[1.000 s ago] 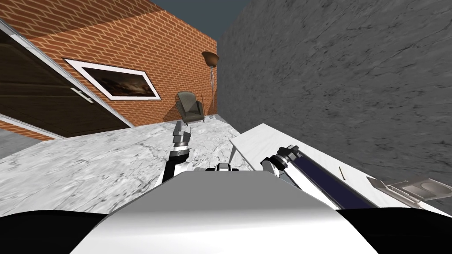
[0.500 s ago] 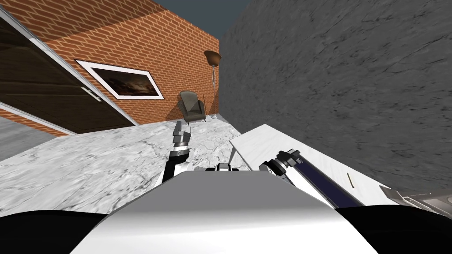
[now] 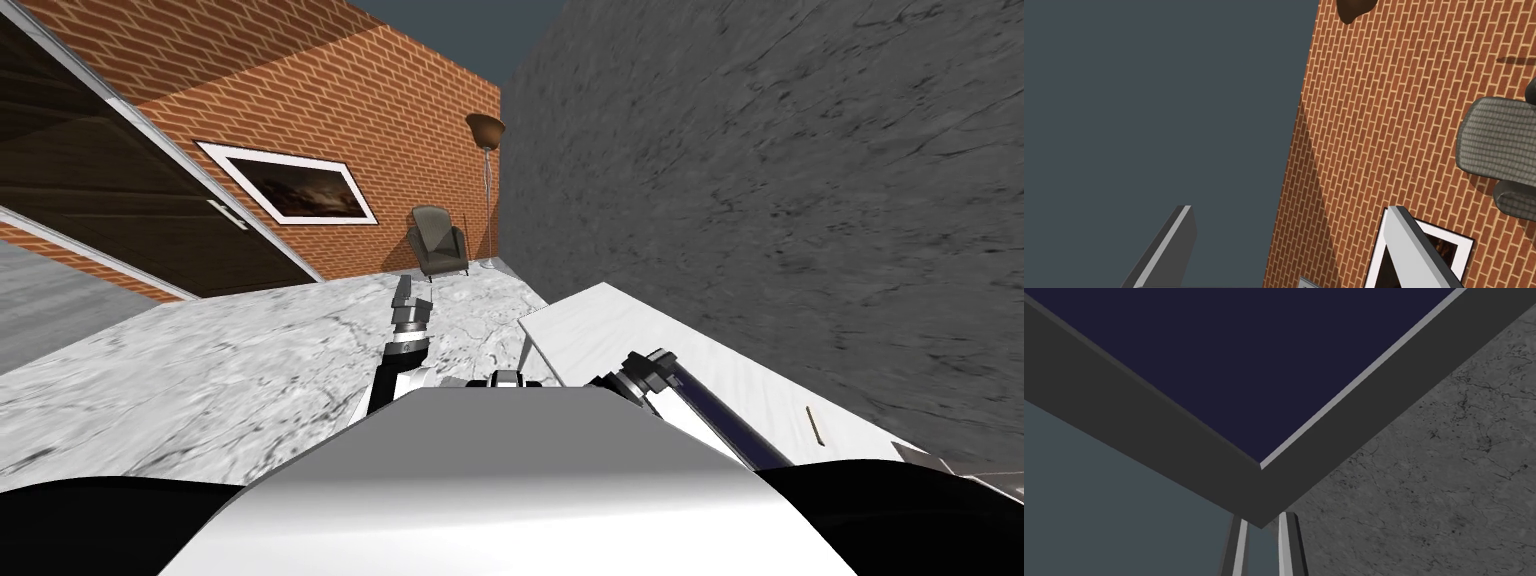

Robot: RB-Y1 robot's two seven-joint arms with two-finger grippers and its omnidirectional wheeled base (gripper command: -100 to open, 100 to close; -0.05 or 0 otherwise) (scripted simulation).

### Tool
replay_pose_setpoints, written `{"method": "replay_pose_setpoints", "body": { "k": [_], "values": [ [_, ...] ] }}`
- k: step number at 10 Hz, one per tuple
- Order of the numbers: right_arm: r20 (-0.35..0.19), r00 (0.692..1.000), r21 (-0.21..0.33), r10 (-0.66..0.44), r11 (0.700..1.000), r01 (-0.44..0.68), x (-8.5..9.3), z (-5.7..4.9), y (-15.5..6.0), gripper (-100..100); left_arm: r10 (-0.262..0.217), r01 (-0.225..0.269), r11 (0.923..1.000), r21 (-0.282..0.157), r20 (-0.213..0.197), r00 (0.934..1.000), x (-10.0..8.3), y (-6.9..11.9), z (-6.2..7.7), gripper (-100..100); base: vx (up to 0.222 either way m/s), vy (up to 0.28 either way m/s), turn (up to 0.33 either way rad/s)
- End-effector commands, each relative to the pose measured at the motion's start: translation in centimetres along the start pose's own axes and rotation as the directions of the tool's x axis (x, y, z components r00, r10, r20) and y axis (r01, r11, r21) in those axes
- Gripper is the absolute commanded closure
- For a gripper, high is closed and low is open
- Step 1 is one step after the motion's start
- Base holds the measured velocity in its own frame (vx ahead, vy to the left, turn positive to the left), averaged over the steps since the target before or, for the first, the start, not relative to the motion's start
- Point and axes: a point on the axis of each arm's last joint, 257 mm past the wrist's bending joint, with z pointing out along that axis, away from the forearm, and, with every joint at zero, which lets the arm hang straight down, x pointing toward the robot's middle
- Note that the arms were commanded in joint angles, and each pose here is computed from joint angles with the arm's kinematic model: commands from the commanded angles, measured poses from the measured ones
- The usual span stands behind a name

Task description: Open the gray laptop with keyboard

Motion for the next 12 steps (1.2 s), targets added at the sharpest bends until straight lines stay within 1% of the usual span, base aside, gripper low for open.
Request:
{"method": "replay_pose_setpoints", "body": {
  "k": [1, 2, 3, 4, 7, 8, 9, 10, 12],
  "values": [
    [0.016, 1.000, 0.001, -0.009, 1.000, 0.009, 0.8, -2.8, -0.6, 100, 0.000, 0.000, 1.0000, 0.000, 0.000, 1.0000, 0.0, 0.0, 0.0, 0, 0.012, -0.070, 0.111],
    [0.029, 1.000, 0.025, -0.010, 1.000, 0.010, 0.4, -2.8, -1.2, 100, 0.000, 0.000, 1.0000, 0.000, 0.000, 1.0000, 0.0, 0.0, 0.0, 0, 0.014, -0.065, 0.101],
    [0.025, 1.000, 0.055, -0.010, 0.998, 0.009, 0.5, -2.8, -2.0, 100, 0.000, 0.000, 1.0000, 0.000, 0.000, 1.0000, 0.0, 0.0, 0.0, 0, 0.011, -0.019, -0.005],
    [0.025, 1.000, 0.062, -0.010, 0.998, 0.009, 0.5, -2.8, -2.2, 100, 0.000, 0.000, 1.0000, 0.000, 0.000, 1.0000, 0.0, 0.0, 0.0, 0, 0.003, 0.010, -0.024],
    [0.025, 1.000, 0.062, -0.010, 0.998, 0.009, 0.5, -2.8, -2.2, 100, 0.000, 0.000, 1.0000, 0.000, 0.000, 1.0000, 0.0, 0.0, 0.0, 0, 0.000, 0.004, 0.003],
    [0.057, 0.998, 0.066, 0.008, 0.998, -0.011, 0.0, -4.9, -2.9, 100, 0.000, 0.000, 1.0000, 0.000, 0.000, 1.0000, 0.0, 0.0, 0.0, 0, 0.014, -0.060, 0.132],
    [0.066, 0.998, 0.090, 0.005, 0.996, -0.011, -0.2, -5.0, -3.6, 100, 0.000, 0.000, 1.0000, 0.000, 0.000, 1.0000, 0.0, 0.0, 0.0, 0, 0.012, -0.070, 0.086],
    [0.065, 0.998, 0.100, 0.005, 0.995, -0.011, -0.2, -5.0, -3.8, 100, 0.000, 0.000, 1.0000, 0.000, 0.000, 1.0000, 0.0, 0.0, 0.0, 0, 0.001, -0.017, -0.001],
    [0.065, 0.998, 0.100, 0.005, 0.995, -0.011, -0.2, -5.0, -3.8, 100, 0.000, 0.000, 1.0000, 0.000, 0.000, 1.0000, 0.0, 0.0, 0.0, 0, 0.008, 0.008, -0.013]
  ]
}}
